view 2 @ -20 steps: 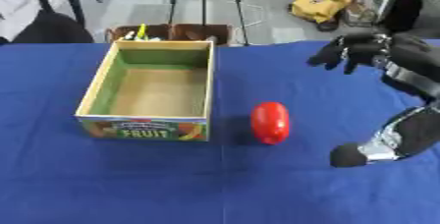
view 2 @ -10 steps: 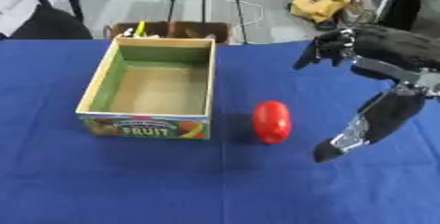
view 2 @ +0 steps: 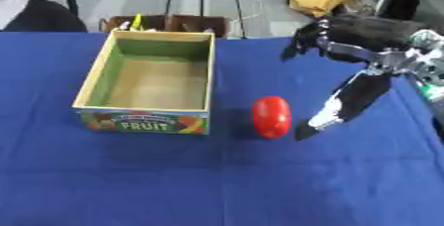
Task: Pick up objects on the table and place them in the box.
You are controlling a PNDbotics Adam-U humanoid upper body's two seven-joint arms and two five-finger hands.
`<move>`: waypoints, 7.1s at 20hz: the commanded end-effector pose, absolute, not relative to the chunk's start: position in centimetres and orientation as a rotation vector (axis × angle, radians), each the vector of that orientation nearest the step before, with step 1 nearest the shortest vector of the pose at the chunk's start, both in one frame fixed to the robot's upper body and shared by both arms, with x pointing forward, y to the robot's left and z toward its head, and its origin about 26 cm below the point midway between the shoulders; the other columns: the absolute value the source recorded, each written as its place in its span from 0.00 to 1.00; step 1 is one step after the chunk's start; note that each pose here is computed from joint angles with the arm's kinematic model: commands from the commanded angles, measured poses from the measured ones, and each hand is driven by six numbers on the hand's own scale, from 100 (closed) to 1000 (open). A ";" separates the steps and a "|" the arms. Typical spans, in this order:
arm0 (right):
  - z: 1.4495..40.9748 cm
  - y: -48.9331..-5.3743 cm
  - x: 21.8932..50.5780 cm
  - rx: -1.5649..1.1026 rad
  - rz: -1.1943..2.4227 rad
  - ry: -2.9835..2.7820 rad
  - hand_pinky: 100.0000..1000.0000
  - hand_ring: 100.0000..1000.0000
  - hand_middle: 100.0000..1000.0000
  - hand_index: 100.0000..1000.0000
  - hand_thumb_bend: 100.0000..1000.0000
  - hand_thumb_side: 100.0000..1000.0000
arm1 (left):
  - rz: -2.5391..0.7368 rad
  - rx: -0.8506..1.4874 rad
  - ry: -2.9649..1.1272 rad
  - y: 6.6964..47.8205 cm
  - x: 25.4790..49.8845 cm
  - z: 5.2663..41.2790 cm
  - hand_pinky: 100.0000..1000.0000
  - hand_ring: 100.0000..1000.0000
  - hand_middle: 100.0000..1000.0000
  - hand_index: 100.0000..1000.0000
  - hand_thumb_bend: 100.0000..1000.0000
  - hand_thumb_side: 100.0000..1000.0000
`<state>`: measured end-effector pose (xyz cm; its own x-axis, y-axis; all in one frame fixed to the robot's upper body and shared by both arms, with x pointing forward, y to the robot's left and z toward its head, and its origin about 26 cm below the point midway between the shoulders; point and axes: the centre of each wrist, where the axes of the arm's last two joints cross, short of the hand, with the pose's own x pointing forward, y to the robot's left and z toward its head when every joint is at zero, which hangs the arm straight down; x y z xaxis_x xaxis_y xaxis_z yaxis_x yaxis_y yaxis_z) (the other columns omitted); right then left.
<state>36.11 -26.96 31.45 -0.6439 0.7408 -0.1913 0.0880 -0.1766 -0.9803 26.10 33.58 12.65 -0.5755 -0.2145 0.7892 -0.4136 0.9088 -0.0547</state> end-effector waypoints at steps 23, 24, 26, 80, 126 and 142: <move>27.7 -26.4 43.0 -0.911 1.842 -1.354 0.55 0.74 0.69 0.82 0.81 0.45 | 0.263 0.422 -2.234 33.5 26.1 13.7 0.12 0.11 0.41 0.35 0.00 0.77; 27.7 -26.4 43.1 -0.908 1.843 -1.353 0.55 0.74 0.69 0.83 0.81 0.45 | 0.264 0.422 -2.234 33.5 26.1 13.7 0.12 0.11 0.41 0.35 0.00 0.77; 27.8 -26.4 43.1 -0.905 1.847 -1.353 0.55 0.74 0.69 0.83 0.81 0.45 | 0.263 0.421 -2.234 33.5 26.1 13.7 0.12 0.11 0.41 0.35 0.00 0.77; 24.7 -26.3 44.1 -0.901 1.847 -1.295 0.45 0.65 0.47 0.70 0.65 0.45 | 0.243 0.405 -2.240 33.1 26.2 13.6 0.12 0.10 0.42 0.35 0.00 0.77; 32.7 -25.8 41.2 -1.144 1.570 -1.720 0.21 0.53 0.30 0.21 0.00 0.71 | 0.240 0.422 -2.231 33.4 26.0 13.5 0.12 0.11 0.42 0.35 0.00 0.77; 37.0 -23.6 41.5 -1.176 1.511 -1.859 0.20 0.53 0.30 0.20 0.00 0.72 | 0.242 0.452 -2.221 33.8 25.7 13.2 0.12 0.10 0.42 0.35 0.00 0.77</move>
